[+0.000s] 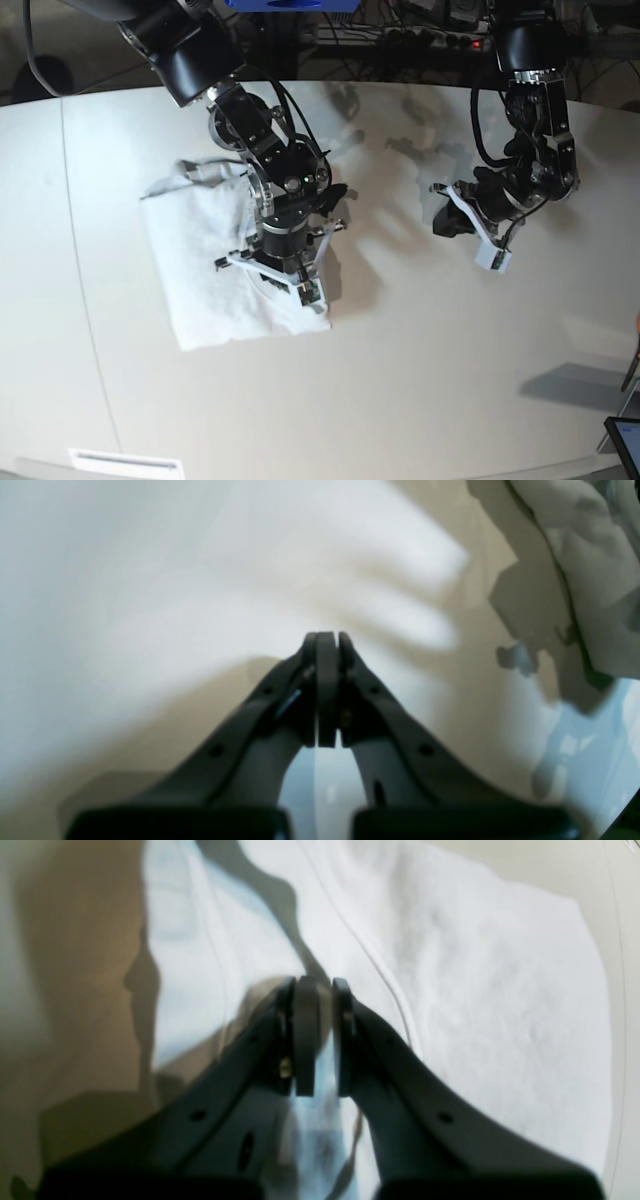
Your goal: Fold the T-shirt properly
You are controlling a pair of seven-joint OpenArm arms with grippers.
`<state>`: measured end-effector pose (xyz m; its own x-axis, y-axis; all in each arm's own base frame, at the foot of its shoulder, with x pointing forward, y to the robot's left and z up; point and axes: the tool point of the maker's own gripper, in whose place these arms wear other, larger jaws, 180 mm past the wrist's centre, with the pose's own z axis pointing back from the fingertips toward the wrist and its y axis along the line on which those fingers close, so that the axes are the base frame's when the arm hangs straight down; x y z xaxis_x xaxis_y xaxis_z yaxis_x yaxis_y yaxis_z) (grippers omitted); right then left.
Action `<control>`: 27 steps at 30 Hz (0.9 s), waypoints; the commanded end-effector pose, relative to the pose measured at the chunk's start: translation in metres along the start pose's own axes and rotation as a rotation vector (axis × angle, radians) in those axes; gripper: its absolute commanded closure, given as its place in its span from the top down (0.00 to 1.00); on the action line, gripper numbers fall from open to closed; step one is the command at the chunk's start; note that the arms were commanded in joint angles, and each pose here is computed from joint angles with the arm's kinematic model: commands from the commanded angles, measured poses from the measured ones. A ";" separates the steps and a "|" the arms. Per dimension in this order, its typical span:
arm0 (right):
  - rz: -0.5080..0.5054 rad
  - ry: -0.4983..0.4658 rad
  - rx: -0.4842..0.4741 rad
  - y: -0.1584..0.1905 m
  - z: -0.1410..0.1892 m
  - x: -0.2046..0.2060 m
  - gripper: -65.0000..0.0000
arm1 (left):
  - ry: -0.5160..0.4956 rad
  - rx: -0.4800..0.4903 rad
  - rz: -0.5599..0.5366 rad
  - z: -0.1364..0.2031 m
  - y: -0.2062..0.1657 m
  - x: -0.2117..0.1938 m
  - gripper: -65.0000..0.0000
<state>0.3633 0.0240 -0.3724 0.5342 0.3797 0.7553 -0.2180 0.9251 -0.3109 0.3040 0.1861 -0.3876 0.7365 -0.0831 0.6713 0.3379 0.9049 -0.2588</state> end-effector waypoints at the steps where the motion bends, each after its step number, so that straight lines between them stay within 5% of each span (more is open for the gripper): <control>1: 0.002 -0.085 -0.001 0.000 0.006 0.029 0.07 | -0.047 -0.001 -0.021 0.005 0.002 0.017 0.00; 7: -0.053 -0.231 -0.072 -0.041 0.040 0.071 0.07 | -0.045 -0.001 -0.020 0.005 0.002 0.016 0.00; 18: -0.160 -0.097 -0.121 -0.066 0.077 0.013 0.07 | -0.054 -0.002 -0.022 0.005 0.002 0.020 0.00; 27: -0.199 -0.022 -0.085 -0.052 0.098 -0.026 0.07 | -0.055 0.000 -0.023 0.005 0.003 0.021 0.00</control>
<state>0.2769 -0.0332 -0.3293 0.5740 0.1968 0.7949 -0.0555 0.9778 -0.2020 0.3070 0.1859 -0.3859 0.7322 -0.0850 0.6758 0.3406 0.9049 -0.2552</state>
